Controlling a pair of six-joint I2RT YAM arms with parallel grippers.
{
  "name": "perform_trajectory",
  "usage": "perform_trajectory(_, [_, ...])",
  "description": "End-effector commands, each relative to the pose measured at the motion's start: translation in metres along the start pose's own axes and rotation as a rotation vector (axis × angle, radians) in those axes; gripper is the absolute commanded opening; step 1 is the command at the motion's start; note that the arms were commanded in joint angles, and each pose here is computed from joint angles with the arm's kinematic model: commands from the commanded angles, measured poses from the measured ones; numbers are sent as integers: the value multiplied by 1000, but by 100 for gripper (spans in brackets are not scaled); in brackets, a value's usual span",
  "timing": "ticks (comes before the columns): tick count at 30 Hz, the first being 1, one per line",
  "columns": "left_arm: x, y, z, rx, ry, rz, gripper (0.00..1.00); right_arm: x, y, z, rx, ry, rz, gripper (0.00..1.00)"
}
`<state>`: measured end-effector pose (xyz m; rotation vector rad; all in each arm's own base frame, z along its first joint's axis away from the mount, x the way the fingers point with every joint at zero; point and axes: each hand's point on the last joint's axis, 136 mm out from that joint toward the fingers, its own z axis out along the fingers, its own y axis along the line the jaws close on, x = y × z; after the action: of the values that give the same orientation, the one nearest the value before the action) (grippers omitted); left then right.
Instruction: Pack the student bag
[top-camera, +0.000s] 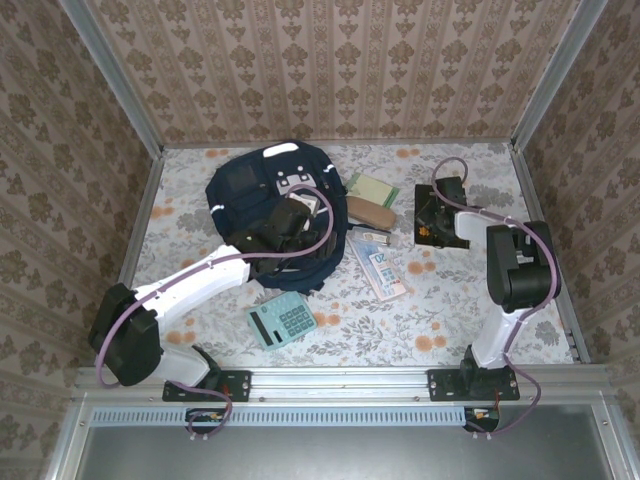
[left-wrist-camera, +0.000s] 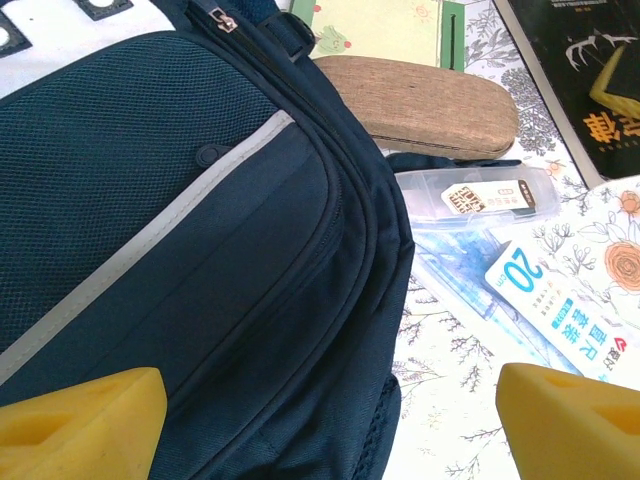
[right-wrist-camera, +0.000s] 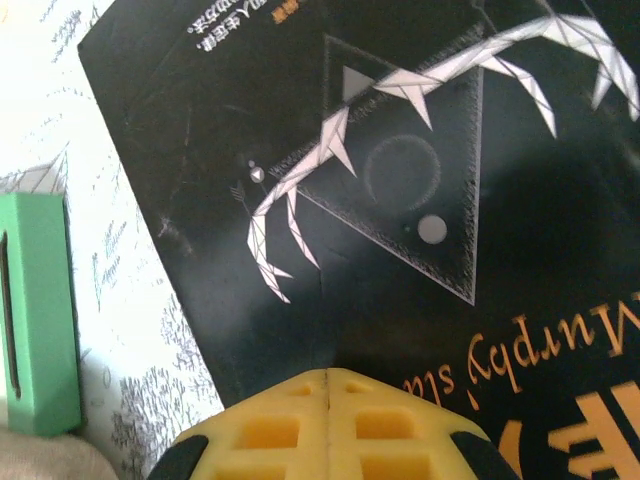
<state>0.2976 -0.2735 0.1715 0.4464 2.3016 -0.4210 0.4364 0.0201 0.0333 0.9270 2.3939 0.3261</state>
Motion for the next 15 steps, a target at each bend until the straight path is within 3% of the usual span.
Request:
perform_trajectory(1, [-1,3,0,-28,-9,13,87,41,-28,-10,55,103,14,0])
perform_trajectory(10, [3,-16,3,1,0,57,86,102,-35,-60,-75,145,21,0])
perform_trajectory(15, [11,-31,14,3,26,112,84,88,-36,-96,-78,71,-73,1])
